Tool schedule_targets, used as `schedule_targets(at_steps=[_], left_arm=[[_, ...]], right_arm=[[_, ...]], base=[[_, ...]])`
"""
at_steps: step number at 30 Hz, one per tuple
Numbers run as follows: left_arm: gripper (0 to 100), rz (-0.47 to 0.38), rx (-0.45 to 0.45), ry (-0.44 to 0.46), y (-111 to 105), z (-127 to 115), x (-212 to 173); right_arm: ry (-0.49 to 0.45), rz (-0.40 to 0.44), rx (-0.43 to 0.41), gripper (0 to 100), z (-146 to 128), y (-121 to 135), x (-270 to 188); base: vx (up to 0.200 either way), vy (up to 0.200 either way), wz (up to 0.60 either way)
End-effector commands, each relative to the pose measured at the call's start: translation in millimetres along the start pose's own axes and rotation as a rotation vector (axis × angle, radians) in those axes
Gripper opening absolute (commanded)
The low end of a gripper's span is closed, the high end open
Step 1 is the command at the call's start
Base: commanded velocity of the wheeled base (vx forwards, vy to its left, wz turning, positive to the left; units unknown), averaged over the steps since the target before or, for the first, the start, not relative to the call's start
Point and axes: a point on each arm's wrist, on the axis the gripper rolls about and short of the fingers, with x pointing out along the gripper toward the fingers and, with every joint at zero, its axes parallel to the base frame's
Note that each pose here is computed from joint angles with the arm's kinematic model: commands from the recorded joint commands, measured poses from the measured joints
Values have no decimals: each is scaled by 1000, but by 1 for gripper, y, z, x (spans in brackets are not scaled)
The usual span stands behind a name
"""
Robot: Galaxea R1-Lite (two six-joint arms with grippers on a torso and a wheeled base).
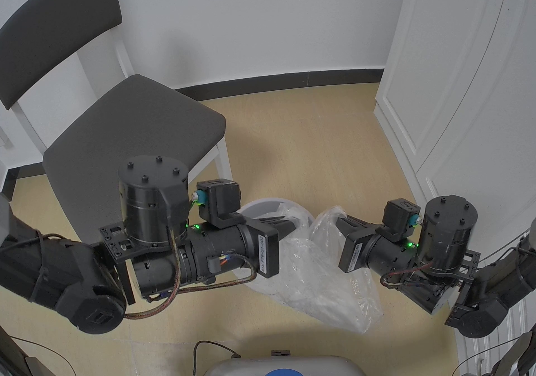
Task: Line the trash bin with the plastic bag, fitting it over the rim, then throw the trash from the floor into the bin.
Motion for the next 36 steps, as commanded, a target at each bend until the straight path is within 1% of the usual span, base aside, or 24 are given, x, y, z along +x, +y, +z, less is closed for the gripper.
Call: schedule_targets(at_steps=[1,2,5,9,14,18,19,23,30,36], left_arm=[[0,25,-18,20,22,-6,13],[0,19,-20,10,27,-6,14],[0,17,-25,-11,36,-6,18],[0,21,-31,-7,45,-13,27],[0,26,-39,12,48,-19,30],[0,35,-45,31,52,-25,34],[0,45,-51,50,57,-31,40],[0,76,-70,79,74,-42,53],[0,92,-82,92,83,-48,61],[0,115,-91,69,97,-43,64]], right_arm=[[19,-21,4,0,-22,-3,25],[6,-29,9,0,-28,-5,33],[-30,-32,21,0,-33,-7,44],[-17,-50,18,0,-42,-12,52],[-2,-61,14,0,-48,-14,59],[-2,-82,18,0,-51,-20,68],[-7,-91,21,0,-51,-23,72],[-6,-124,22,0,-54,-33,81],[-5,-140,22,0,-54,-39,83],[11,-143,21,0,-53,-38,82]], base=[[0,0,0],[0,0,0],[0,0,0],[0,0,0],[0,0,0],[0,0,0],[0,0,0],[0,0,0],[0,0,0],[0,0,0]])
